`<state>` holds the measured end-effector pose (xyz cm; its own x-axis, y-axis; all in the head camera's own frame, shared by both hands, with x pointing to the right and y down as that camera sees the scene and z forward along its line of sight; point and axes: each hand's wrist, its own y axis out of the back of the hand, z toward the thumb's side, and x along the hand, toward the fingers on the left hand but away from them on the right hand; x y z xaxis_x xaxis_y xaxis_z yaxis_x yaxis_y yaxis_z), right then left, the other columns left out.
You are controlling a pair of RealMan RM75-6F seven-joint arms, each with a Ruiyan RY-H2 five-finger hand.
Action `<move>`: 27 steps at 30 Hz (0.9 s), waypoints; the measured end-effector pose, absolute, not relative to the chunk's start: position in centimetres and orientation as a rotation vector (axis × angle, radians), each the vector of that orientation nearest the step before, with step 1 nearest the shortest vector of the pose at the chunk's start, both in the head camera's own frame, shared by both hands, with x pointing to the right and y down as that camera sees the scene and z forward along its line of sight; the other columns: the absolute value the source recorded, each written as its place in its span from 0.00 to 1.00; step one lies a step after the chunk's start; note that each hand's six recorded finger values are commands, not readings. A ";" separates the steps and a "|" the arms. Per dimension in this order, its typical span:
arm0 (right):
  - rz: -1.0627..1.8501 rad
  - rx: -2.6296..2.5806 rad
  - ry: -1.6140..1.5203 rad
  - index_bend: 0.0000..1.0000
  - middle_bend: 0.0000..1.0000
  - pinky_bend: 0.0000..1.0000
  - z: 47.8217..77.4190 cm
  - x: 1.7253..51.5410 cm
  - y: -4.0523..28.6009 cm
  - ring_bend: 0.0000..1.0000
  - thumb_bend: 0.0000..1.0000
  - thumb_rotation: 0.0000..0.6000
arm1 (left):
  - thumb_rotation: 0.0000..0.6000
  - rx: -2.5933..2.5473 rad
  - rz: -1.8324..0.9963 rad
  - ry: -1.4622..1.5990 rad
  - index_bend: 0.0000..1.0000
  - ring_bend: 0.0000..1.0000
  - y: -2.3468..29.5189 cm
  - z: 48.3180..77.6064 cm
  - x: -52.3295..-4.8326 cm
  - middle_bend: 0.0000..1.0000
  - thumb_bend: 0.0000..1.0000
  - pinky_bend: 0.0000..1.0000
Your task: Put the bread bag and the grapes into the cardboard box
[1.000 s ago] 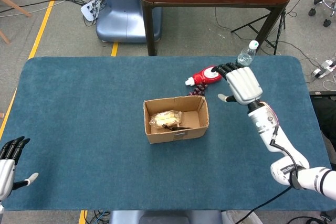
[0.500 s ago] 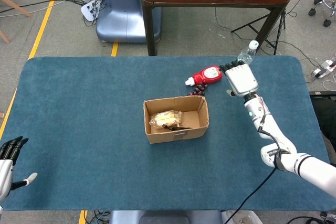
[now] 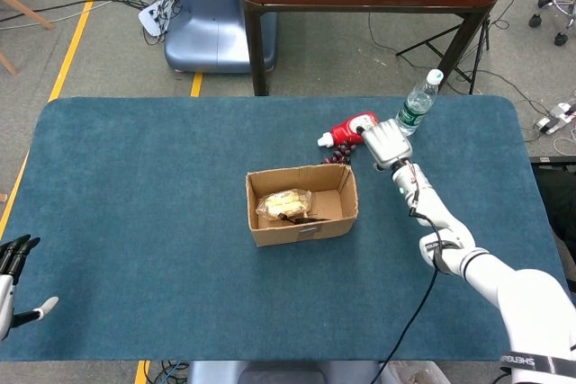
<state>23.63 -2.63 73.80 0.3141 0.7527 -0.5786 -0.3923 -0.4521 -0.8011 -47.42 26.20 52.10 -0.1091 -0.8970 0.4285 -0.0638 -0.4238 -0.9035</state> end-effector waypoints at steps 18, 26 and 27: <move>1.320 -1.617 -0.221 0.32 1.00 0.90 77.7 18.6 -2.0 0.97 0.00 1.00 | 1.00 -1.467 -1.658 1.146 0.15 0.11 25.9 51.9 -49.5 0.12 0.00 0.30; 1.313 -1.626 -0.156 0.32 1.00 0.90 79.1 16.7 -0.9 0.97 0.01 1.00 | 1.00 -1.465 -1.651 1.153 0.15 0.11 26.1 51.6 -49.4 0.12 0.00 0.30; 1.313 -1.626 -0.152 0.32 1.00 0.90 79.2 16.6 -0.9 0.97 0.03 1.00 | 1.00 -1.465 -1.650 1.153 0.15 0.11 26.1 51.6 -49.4 0.12 0.00 0.30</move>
<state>16.56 -0.87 79.16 0.4026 0.6269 -0.6670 -0.4575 -0.4934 -0.7398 -49.40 26.08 51.56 -0.1732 -0.8912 0.4191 -0.0873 -0.4100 -0.9079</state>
